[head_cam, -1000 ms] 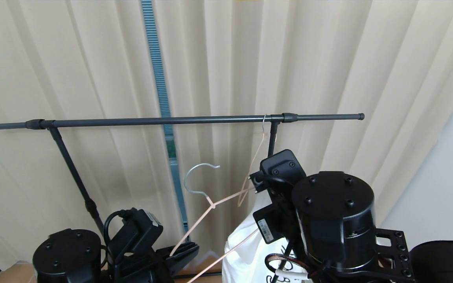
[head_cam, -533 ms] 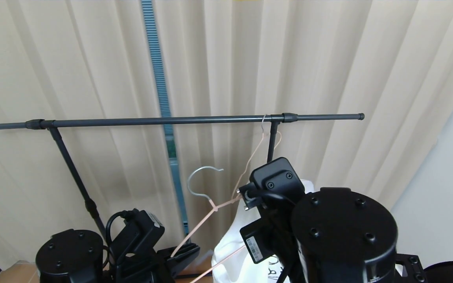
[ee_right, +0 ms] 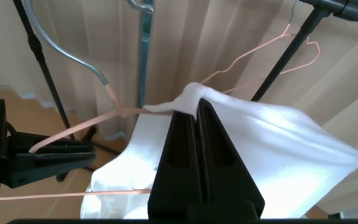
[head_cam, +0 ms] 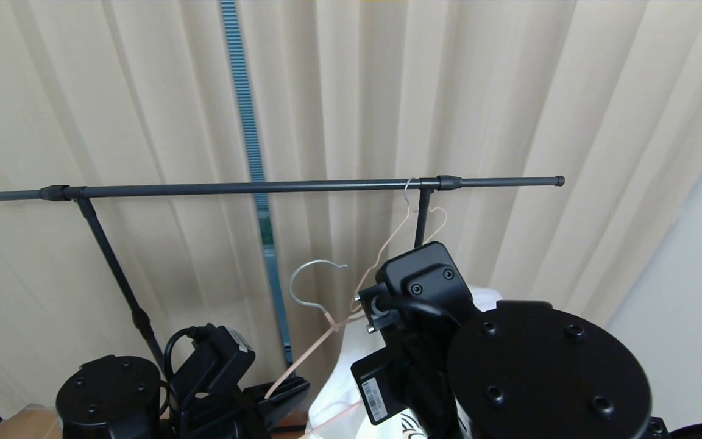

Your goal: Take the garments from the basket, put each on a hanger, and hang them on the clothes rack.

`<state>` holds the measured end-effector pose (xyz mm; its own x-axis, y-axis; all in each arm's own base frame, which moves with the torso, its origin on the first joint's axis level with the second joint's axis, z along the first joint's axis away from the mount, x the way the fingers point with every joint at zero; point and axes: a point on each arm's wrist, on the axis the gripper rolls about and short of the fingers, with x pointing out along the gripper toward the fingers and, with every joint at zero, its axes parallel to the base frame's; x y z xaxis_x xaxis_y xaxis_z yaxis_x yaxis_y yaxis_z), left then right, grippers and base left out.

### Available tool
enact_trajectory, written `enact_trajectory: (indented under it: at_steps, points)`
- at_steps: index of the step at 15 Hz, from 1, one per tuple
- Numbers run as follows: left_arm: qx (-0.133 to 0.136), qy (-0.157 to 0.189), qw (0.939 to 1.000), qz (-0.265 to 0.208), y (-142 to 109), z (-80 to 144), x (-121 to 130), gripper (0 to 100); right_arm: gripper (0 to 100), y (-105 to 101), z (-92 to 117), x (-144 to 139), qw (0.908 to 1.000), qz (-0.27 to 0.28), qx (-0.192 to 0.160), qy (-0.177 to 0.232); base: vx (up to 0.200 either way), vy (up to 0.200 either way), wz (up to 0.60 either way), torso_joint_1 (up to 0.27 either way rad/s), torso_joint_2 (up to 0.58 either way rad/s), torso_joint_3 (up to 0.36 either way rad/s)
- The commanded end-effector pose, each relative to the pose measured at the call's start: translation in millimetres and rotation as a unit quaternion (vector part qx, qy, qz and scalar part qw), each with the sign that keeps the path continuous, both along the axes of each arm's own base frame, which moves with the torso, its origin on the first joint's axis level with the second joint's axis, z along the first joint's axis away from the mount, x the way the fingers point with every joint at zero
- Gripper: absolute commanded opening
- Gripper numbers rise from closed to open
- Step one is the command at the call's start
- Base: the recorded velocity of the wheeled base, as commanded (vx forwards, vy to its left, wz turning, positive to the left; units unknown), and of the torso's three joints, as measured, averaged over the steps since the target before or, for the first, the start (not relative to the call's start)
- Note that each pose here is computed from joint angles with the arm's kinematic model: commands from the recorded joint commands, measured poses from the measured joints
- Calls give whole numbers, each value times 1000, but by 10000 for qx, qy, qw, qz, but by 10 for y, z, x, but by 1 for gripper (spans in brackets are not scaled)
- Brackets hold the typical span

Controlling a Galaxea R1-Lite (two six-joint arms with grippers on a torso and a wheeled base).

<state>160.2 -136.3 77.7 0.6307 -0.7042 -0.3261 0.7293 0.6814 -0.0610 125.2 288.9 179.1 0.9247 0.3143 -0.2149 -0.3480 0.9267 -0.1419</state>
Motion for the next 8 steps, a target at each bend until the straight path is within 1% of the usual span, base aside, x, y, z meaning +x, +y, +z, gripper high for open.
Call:
enact_trajectory:
  at_steps: [1,6,8]
  points:
    - [24,31,10000,-4,-1,-14,-1,0,0,19,33,1,9999,-3,102,-6,0,0,0,0,0,0]
    - [-10,-10,10000,12,8,3,-1,0,0,19,47,6,9999,-1,154,-4,0,0,0,0,0,0]
    - [-78,-93,9999,12,12,15,-6,0,0,35,40,22,9999,-2,156,0,0,0,0,0,0,0]
